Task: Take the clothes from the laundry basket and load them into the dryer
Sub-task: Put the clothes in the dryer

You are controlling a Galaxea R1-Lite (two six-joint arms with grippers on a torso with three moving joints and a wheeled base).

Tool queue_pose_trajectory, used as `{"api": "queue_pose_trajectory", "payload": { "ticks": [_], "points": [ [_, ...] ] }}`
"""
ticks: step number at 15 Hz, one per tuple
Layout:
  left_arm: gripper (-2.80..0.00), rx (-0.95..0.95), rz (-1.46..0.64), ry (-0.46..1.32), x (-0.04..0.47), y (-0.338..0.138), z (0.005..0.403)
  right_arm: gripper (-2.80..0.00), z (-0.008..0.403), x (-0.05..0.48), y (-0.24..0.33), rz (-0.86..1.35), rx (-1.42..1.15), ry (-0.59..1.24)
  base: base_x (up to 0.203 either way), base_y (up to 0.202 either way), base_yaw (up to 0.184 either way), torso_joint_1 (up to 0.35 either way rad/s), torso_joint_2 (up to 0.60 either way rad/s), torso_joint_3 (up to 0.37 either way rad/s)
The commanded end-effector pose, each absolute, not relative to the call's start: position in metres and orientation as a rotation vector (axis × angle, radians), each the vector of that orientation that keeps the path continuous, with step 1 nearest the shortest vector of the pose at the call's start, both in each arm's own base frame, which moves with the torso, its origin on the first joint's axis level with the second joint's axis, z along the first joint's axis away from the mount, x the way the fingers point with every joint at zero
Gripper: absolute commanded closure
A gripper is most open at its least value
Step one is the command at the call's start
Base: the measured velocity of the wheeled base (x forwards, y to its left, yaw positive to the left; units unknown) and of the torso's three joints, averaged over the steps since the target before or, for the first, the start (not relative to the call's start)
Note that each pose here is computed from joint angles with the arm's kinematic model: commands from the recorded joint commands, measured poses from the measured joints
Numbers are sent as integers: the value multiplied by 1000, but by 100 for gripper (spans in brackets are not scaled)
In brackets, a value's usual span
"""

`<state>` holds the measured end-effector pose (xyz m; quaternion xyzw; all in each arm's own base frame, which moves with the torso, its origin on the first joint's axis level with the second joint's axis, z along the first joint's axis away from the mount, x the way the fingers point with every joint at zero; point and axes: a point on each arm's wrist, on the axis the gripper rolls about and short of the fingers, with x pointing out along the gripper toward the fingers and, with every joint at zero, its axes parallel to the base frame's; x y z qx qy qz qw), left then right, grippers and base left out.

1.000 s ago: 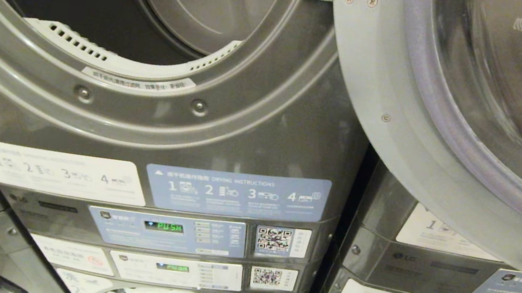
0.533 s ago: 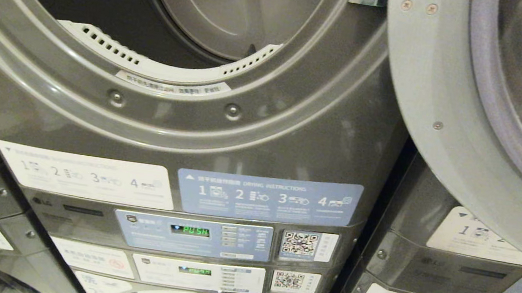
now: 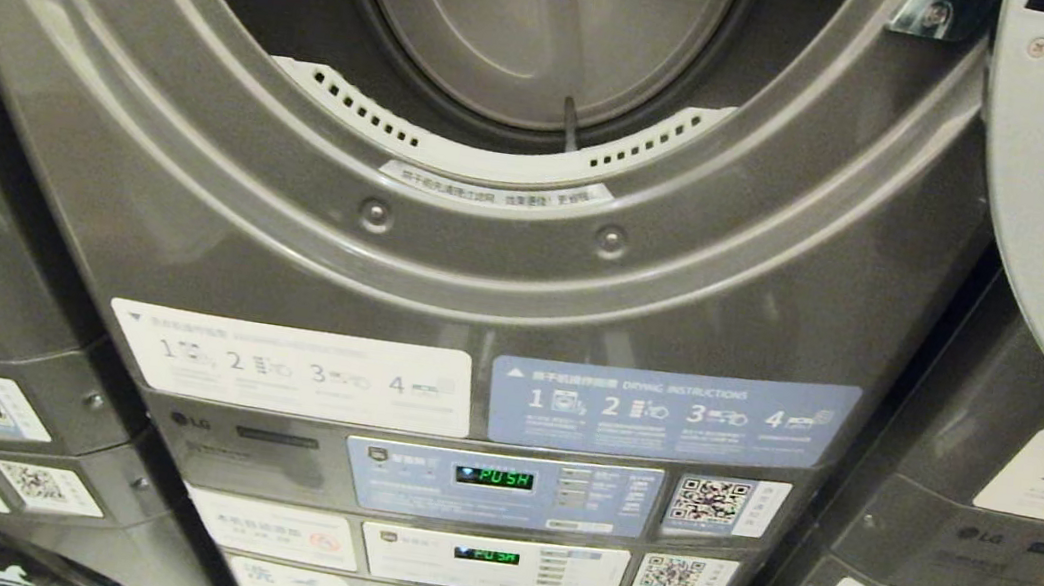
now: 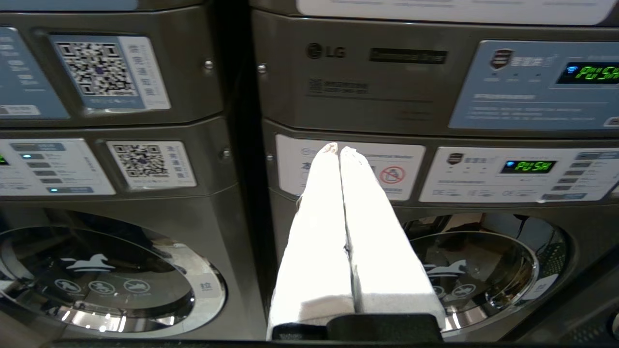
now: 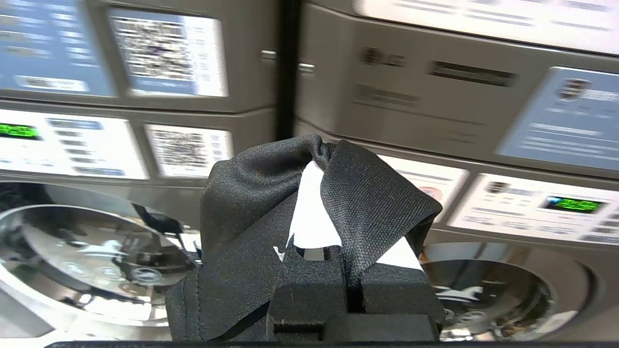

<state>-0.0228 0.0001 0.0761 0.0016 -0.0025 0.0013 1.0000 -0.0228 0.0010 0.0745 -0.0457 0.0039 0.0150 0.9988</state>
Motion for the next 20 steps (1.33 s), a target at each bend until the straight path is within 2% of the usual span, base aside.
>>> {"api": "queue_pose_trajectory", "payload": {
  "ticks": [1,17,20],
  "points": [
    [0,3,3,-8,-23,0,76,0,75,-23,1,31,-93,9,0,194,-2,-2,-2,2],
    [0,0,3,-8,-23,0,76,0,75,-23,1,31,-95,9,0,195,-2,2,4,1],
    [0,0,4,-8,-23,0,76,0,75,-23,1,30,-95,9,0,66,0,1,0,2]
  ]
}}
